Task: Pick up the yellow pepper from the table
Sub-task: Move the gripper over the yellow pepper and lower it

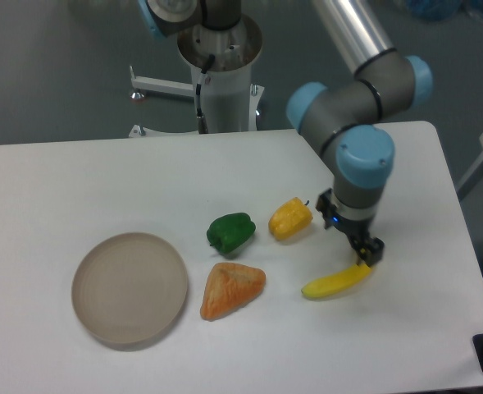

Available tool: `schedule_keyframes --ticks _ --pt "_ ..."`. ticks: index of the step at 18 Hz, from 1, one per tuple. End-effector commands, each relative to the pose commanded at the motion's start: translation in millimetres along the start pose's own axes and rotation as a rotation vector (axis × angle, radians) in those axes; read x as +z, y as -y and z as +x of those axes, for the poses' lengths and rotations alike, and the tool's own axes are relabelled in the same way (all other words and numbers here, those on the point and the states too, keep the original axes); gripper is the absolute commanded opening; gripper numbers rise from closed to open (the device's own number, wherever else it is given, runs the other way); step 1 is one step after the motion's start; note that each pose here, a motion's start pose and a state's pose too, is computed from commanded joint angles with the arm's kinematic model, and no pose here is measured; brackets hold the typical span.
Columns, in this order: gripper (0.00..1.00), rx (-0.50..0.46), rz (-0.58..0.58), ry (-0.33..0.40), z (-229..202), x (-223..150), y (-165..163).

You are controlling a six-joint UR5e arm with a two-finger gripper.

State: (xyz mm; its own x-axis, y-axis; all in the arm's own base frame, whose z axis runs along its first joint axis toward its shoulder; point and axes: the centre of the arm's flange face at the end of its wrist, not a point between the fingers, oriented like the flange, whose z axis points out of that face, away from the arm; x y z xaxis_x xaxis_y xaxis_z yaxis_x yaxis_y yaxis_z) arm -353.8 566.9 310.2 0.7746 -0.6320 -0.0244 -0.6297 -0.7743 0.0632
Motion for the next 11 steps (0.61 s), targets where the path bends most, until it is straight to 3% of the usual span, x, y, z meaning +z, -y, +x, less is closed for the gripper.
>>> schedule_keyframes --ticks 7,11 --pt "1.00 0.004 -0.007 -0.033 44 11 9" --pt "1.00 -0.017 -0.008 -0.046 47 22 14"
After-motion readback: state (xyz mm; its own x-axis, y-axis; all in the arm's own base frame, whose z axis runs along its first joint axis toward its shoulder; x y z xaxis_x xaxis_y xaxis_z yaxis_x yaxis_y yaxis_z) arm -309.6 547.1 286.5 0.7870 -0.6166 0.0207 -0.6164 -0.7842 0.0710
